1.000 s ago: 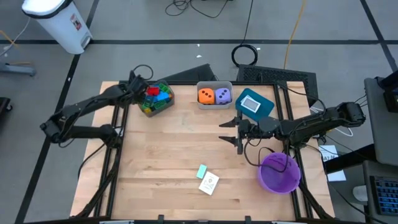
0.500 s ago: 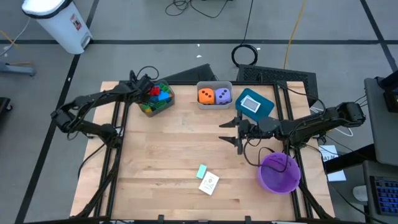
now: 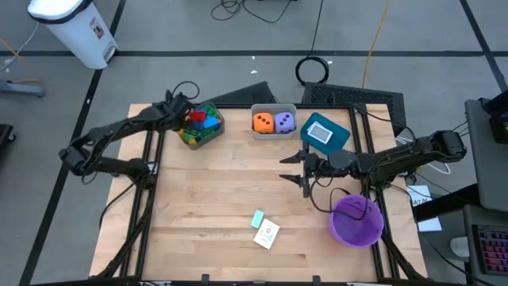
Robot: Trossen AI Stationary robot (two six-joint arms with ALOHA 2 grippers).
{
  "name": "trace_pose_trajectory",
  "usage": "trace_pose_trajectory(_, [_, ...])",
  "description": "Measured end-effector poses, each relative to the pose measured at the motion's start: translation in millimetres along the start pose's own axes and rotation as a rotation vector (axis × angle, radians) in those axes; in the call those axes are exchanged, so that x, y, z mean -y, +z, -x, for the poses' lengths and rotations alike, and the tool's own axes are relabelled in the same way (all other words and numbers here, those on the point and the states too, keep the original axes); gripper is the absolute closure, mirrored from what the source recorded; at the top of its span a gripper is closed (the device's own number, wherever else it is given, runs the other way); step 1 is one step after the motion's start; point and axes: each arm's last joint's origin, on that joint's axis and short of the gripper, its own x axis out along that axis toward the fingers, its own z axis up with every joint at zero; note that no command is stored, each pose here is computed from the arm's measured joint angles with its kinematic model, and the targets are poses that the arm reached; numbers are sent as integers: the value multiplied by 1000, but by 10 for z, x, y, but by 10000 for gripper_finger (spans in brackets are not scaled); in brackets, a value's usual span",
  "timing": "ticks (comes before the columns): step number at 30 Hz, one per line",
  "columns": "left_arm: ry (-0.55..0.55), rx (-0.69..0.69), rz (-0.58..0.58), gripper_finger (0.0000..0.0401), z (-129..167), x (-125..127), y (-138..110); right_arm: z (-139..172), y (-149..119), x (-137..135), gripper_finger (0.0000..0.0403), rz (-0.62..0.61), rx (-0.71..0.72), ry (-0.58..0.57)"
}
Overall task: Pick & Place Toys
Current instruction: Put the yellow gamepiece into the black bin, then put the yellow deck of cards into the blue bin
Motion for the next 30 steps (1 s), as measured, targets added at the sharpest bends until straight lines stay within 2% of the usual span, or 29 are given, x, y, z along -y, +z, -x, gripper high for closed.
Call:
trace_pose_trajectory(3, [-92,65,17,164,174,0,67,0,0,0,179,3,0,0])
trace_pose_trajectory(8, [-325,219,-1,173,482,58,129,0,0,0,181,4,0,0])
trace_pose_trajectory(13, [-545,362,-117,176,732,219,139,0,0,0,179,3,0,1])
trace_pose_trajectory(18, [-757,445,-237,176,859,537,65,-28,-48,-34,180,-1,-24,21])
trace_pose_trajectory(24, [-980,582,-393,176,855,1041,-193,-144,-278,-268,181,36,-108,119])
trace_pose_trajectory(30, [-1122,602,-518,176,840,1456,-482,-346,-583,-579,181,98,-251,211])
